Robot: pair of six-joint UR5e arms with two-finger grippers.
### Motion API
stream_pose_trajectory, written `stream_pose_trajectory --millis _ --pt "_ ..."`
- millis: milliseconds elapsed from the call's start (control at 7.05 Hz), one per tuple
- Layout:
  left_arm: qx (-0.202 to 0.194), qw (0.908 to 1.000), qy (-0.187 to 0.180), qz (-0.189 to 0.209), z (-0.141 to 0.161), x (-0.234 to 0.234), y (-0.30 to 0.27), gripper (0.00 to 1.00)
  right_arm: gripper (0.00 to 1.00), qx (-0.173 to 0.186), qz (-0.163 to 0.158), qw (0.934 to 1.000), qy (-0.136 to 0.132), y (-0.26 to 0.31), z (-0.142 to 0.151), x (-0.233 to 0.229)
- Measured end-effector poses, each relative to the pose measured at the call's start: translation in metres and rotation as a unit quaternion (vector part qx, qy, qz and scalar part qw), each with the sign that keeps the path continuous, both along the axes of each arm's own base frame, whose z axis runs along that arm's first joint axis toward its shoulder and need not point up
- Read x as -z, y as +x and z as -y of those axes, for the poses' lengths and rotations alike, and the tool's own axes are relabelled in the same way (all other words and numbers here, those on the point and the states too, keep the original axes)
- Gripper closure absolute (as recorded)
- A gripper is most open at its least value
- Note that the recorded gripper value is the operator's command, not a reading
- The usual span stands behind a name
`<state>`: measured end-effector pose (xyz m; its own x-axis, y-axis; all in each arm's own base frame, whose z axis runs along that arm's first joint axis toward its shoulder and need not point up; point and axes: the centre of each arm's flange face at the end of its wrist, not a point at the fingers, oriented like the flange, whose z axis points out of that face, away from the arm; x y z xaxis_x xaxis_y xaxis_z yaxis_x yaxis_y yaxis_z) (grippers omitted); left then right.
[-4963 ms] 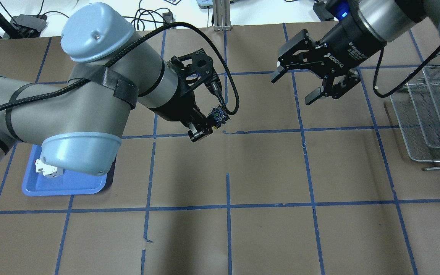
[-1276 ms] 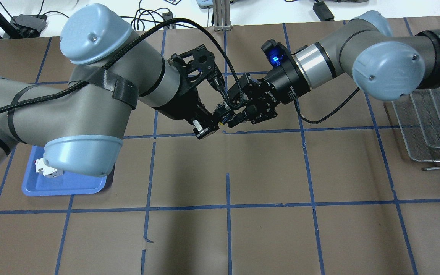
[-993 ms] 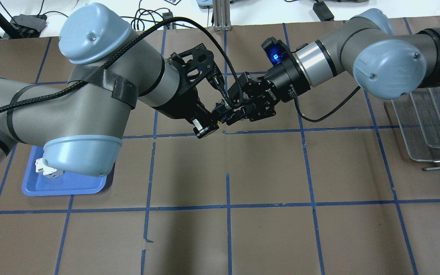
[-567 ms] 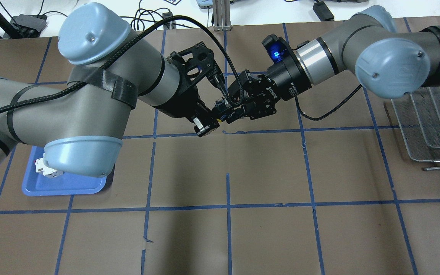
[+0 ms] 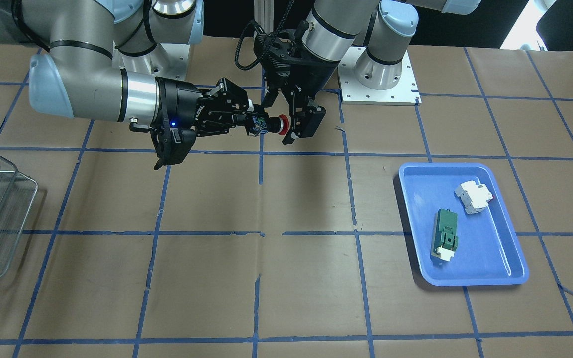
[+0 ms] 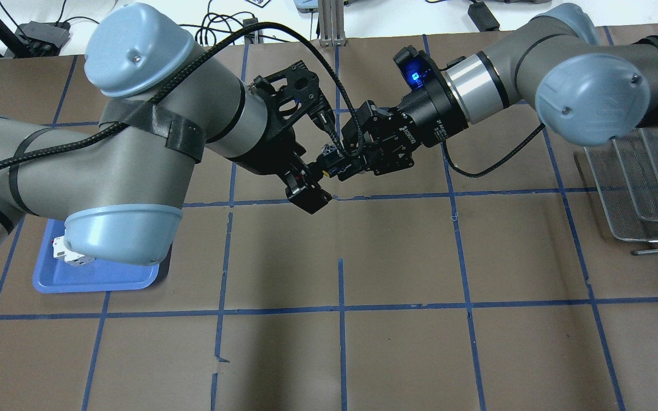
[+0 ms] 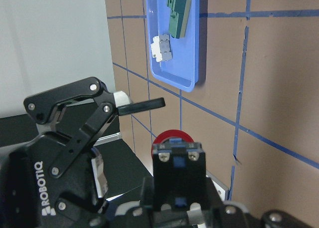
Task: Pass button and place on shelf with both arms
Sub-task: 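Pull the push button away with the right gripper while the left gripper opens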
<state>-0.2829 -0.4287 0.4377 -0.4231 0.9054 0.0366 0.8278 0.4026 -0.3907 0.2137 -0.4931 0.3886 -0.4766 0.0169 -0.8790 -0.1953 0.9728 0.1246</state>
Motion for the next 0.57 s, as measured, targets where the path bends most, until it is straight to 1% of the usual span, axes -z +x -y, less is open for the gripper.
stream_pose_trajectory --millis 142,284,425,567 --pt "-0.001 1.0 -0.003 0.0 0.0 -0.004 0.002 0.0 0.81 0.003 -0.016 0.9998 -0.01 -0.012 0.006 -0.007" --pt "-0.005 1.0 -0.005 0.0 0.0 -0.008 0.006 0.0 0.81 0.01 -0.048 0.9985 -0.023 -0.037 0.016 -0.015" --pt "-0.013 0.9999 -0.007 -0.001 0.001 -0.013 0.014 0.0 0.8 0.023 -0.09 0.9951 -0.034 -0.075 0.027 -0.021" --pt "-0.026 0.9996 -0.006 0.0 0.002 -0.019 0.026 0.0 0.8 0.034 -0.139 0.9888 -0.043 -0.12 0.035 -0.022"
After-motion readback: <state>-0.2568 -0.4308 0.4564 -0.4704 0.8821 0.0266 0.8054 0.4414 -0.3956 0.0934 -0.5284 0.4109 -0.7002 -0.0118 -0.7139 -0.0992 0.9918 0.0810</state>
